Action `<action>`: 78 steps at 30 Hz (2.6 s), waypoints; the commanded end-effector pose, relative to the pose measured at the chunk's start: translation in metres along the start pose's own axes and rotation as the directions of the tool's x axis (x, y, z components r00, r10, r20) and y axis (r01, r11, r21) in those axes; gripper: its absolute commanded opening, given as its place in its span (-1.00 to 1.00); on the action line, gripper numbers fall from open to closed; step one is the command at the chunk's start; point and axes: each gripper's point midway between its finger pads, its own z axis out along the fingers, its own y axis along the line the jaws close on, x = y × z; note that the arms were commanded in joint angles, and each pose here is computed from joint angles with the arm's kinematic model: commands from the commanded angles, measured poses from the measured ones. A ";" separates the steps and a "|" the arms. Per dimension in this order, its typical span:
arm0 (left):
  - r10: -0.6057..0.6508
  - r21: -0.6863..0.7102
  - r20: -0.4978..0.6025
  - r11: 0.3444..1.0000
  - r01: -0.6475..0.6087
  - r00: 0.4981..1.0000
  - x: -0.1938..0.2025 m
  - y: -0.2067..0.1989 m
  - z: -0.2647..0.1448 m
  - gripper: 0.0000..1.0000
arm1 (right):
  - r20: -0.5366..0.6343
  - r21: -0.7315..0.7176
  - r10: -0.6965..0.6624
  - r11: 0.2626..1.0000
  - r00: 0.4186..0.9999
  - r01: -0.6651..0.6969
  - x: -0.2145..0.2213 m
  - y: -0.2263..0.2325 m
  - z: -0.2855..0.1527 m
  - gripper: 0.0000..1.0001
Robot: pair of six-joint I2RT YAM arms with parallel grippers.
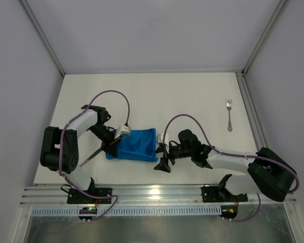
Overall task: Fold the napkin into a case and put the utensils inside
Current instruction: Fold the lower triangle-folded napkin at the center of the board.
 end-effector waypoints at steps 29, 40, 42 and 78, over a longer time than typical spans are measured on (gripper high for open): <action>-0.100 0.037 0.096 0.995 0.097 0.990 -0.001 0.015 -0.009 -1.00 | 0.086 0.018 0.291 0.956 0.953 -0.294 0.003 -0.032 0.045 -0.93; -0.239 -0.150 0.117 0.955 0.255 0.964 -0.004 0.062 -0.013 0.02 | -0.096 -0.039 0.619 0.780 0.779 -0.625 0.026 -0.046 0.057 -0.93; -0.253 -0.201 0.132 0.940 0.276 0.958 -0.006 0.073 -0.017 0.02 | -0.118 -0.039 0.641 0.760 0.759 -0.648 0.026 -0.049 0.060 -0.92; -0.430 -0.307 0.129 0.839 0.448 0.893 -0.004 0.115 -0.007 -0.96 | -0.142 0.078 0.810 0.582 0.568 -0.810 0.057 -0.059 0.033 -0.85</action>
